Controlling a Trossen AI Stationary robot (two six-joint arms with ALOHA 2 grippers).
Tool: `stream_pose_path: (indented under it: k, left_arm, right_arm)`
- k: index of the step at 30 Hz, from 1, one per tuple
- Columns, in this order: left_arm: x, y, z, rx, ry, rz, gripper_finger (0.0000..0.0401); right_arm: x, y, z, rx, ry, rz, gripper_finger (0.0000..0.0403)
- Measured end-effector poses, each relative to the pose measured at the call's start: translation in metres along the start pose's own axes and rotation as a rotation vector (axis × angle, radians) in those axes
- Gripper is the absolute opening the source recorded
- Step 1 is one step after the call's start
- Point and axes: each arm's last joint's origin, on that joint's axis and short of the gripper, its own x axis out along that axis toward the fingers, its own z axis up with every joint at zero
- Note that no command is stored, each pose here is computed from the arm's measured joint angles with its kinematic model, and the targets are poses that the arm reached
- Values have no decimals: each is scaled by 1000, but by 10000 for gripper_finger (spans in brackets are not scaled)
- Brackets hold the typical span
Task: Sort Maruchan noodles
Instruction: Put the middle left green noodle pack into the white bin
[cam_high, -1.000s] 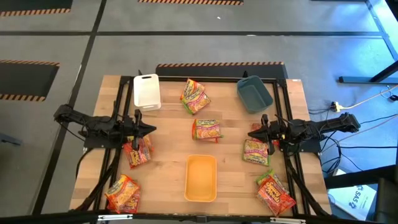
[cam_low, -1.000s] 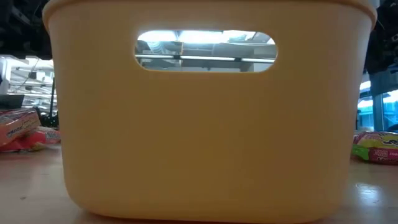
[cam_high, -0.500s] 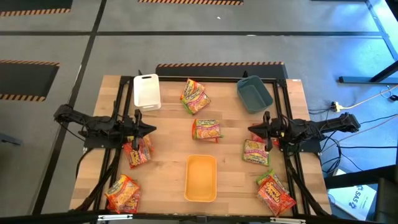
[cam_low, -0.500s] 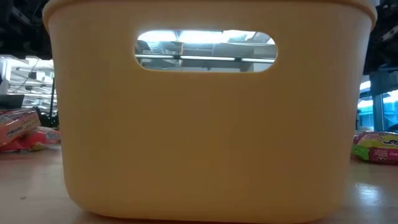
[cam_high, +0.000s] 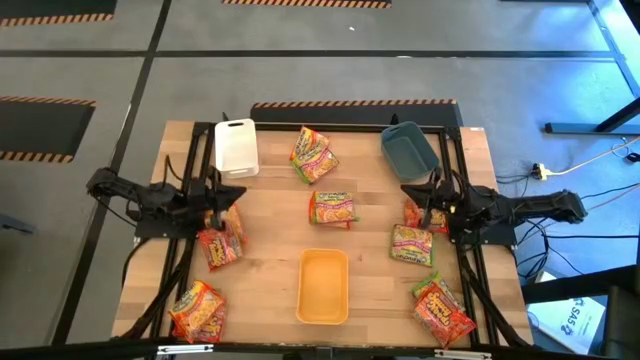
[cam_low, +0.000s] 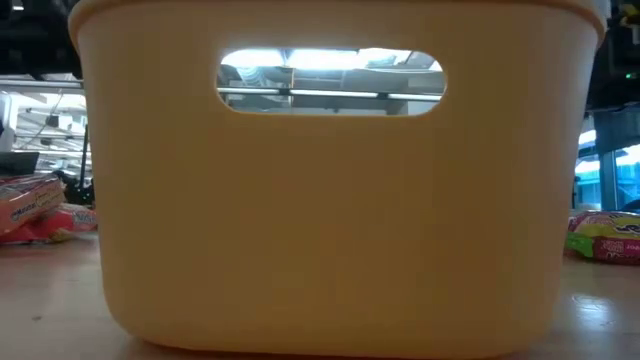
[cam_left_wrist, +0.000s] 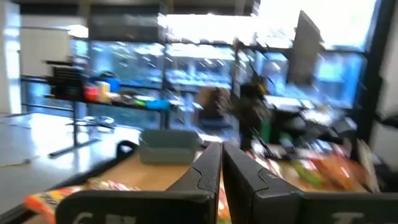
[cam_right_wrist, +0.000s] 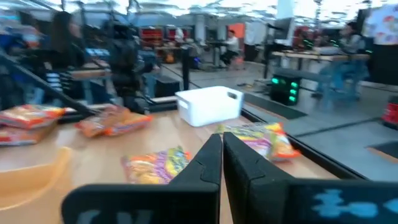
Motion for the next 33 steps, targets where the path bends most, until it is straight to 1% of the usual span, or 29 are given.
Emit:
stream_pose_path:
  k: [4, 11, 16, 21, 26, 28, 33]
  left_arm:
    - [0, 0, 8, -40, -71, -12, 11]
    - [5, 4, 10, -51, -107, 61, 11]
    - [17, 4, 11, -47, -109, 51, 11]
    - [38, 1, 18, -46, -37, 57, 11]
    - [64, -8, 26, -15, 41, 68, 11]
    - [75, -11, 24, -9, 68, 75, 11]
    - [97, -17, 11, -64, 130, 92, 11]
  right_arm:
    - [4, -3, 0, -1, -1, -8, 3]
    - [11, -8, 5, -12, -46, -16, 3]
    - [25, -8, 0, 7, 35, 18, 3]
    - [46, -4, 6, 18, 141, 28, 3]
    - [67, 1, 9, 13, 223, 80, 3]
    - [73, 3, 8, 24, 252, 95, 3]
    - [82, 6, 6, 81, 298, 110, 3]
